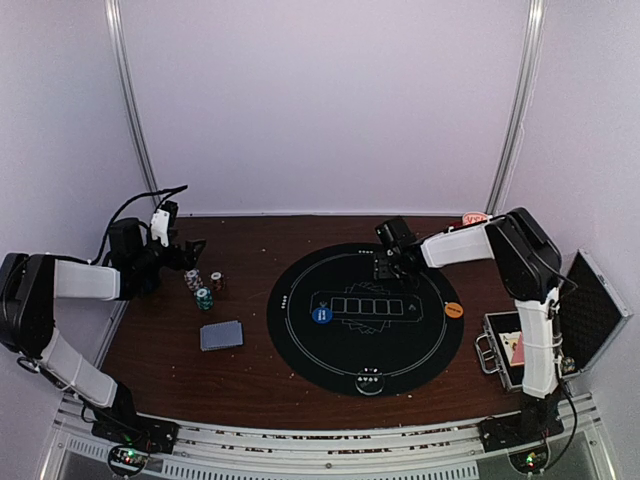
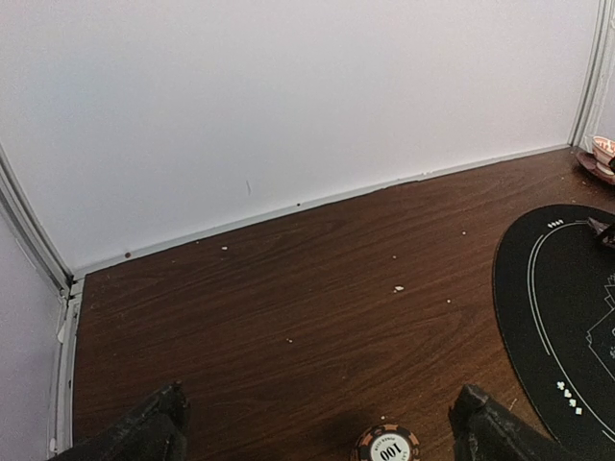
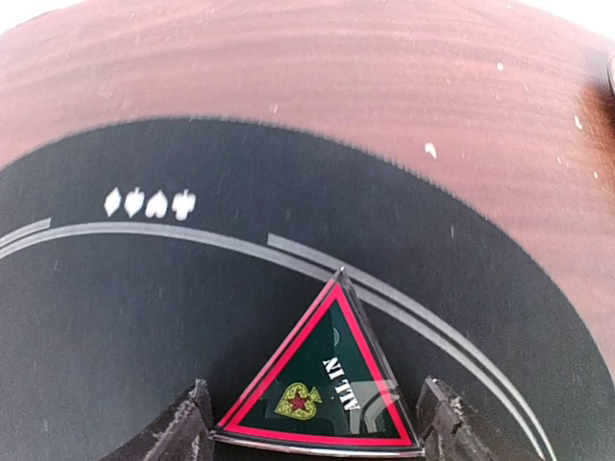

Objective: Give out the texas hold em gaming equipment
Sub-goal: Move the all-in button to the poker table mat, then pick up the small blind button from the poker table mat, then place the small blind button on the poker table mat.

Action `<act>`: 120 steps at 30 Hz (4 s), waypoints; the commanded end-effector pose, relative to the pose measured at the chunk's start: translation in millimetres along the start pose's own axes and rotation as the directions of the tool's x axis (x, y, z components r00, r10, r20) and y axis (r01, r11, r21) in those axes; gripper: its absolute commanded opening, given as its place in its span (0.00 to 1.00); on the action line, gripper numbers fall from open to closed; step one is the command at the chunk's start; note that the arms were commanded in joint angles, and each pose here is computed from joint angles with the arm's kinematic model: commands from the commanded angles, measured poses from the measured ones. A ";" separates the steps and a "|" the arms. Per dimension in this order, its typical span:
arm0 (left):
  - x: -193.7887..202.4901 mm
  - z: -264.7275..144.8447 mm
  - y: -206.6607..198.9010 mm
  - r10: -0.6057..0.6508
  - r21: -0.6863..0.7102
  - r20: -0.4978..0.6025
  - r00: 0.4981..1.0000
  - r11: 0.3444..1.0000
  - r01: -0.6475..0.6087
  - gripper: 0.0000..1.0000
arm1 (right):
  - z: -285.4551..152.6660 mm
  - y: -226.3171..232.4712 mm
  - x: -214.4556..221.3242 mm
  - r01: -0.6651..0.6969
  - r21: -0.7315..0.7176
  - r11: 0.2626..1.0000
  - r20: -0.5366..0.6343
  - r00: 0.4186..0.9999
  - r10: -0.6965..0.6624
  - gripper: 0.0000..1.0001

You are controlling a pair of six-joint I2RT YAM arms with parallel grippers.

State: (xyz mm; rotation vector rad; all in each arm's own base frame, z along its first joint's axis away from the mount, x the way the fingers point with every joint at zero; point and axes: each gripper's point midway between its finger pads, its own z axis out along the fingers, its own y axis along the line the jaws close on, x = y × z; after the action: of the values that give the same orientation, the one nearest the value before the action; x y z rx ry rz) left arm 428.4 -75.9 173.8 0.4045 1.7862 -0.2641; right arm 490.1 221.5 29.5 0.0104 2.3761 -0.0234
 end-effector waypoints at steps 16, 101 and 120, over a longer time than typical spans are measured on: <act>0.3 0.0 -138.0 0.324 0.431 -0.011 0.946 0.855 -0.288 0.98 | -146.3 -19.1 -20.1 -0.003 -0.049 0.999 0.101 0.995 0.008 0.97; 112.6 75.5 -258.9 0.590 0.618 -0.477 0.652 0.752 -0.228 0.52 | -188.5 -40.3 31.5 -0.056 -0.137 0.989 0.200 0.976 0.083 0.97; 115.8 76.6 -222.3 0.538 0.552 -0.520 0.664 0.804 -0.219 0.53 | -186.0 -39.5 32.9 -0.054 -0.134 0.990 0.195 0.978 0.079 0.97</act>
State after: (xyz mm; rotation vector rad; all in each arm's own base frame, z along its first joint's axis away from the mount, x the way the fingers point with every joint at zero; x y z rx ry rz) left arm 377.3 -296.0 23.4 1.3837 2.2793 -0.2442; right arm 338.1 186.3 139.6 0.0189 2.1834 0.1584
